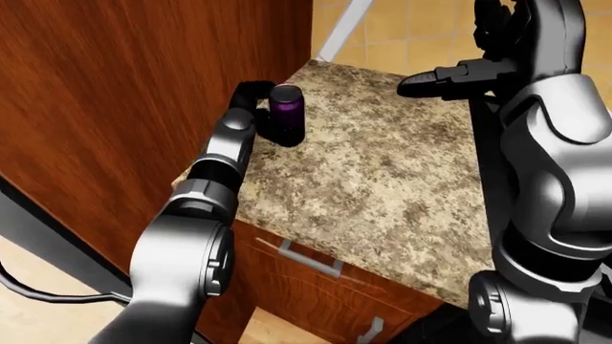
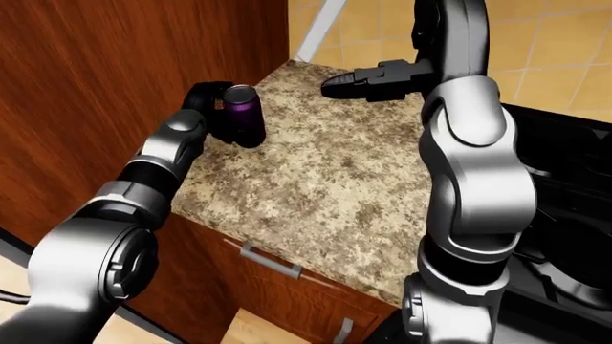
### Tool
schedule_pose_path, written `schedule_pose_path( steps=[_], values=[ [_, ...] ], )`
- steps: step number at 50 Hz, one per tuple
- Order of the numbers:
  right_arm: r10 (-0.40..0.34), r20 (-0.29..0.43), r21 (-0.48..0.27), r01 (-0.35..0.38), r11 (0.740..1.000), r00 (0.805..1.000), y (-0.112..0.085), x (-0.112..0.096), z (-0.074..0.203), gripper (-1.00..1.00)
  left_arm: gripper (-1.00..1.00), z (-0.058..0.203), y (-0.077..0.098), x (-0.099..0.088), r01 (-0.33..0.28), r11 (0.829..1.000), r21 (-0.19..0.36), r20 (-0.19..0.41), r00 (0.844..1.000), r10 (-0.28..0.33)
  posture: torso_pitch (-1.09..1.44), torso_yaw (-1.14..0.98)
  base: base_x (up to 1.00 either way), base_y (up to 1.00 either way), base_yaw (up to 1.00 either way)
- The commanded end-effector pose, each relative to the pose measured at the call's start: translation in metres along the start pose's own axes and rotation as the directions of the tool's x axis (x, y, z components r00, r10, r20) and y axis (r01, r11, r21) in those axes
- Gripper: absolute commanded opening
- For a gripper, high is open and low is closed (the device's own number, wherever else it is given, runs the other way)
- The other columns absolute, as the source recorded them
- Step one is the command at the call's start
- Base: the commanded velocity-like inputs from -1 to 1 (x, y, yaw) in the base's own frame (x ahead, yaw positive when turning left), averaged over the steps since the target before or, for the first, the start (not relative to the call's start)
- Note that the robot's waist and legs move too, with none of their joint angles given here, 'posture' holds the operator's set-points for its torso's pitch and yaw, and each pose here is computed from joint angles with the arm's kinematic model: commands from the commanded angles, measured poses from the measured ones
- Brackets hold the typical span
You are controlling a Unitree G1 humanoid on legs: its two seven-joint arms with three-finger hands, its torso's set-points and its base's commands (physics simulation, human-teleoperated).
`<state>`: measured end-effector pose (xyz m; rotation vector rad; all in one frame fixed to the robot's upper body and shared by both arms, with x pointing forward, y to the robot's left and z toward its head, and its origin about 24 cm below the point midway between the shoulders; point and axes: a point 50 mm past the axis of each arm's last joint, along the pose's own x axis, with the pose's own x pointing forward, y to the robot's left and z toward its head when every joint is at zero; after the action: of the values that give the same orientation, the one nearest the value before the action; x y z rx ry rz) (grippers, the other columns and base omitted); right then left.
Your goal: Move the drinks to the dining counter.
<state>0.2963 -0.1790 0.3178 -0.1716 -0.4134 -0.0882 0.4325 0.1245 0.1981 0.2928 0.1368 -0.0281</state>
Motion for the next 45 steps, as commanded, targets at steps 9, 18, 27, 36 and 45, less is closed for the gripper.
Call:
schedule_pose_path(
  steps=[9, 18, 27, 36, 45],
  values=[
    [-0.025, 0.075, -0.004, 0.026, 1.0, 0.997, -0.004, -0.001, 0.018, 1.0, -1.0, 0.068, 0.002, -0.017, 0.013, 0.998, 0.056, 0.199, 0.98, -0.024, 0.0, 0.0, -0.08, 0.0, 0.0],
    [-0.035, 0.076, -0.015, 0.037, 0.999, 0.996, -0.006, -0.002, 0.022, 1.0, -1.0, 0.078, 0.0, -0.036, 0.035, 0.997, 0.073, 0.239, 0.97, -0.051, 0.0, 0.0, -0.99, 0.09, 0.0],
    [-0.046, 0.062, -0.015, 0.047, 0.999, 0.997, -0.008, -0.003, 0.021, 1.0, -1.0, 0.079, -0.002, -0.055, 0.051, 0.996, 0.071, 0.268, 0.961, -0.068, 0.0, 0.0, -1.0, 0.15, 0.0],
    [-0.04, 0.051, -0.001, 0.04, 0.999, 0.998, -0.006, -0.002, 0.02, 1.0, -1.0, 0.08, 0.002, -0.062, 0.053, 0.997, 0.058, 0.28, 0.958, -0.067, 0.0, 0.0, -1.0, 0.2, 0.0],
    [0.008, 0.042, 0.085, -0.011, 0.996, 0.999, -0.003, -0.005, 0.019, 1.0, -1.0, 0.073, 0.008, -0.072, 0.05, 0.998, 0.036, 0.285, 0.957, -0.058, 0.0, 0.0, -0.65, 0.15, 0.56]
  ],
)
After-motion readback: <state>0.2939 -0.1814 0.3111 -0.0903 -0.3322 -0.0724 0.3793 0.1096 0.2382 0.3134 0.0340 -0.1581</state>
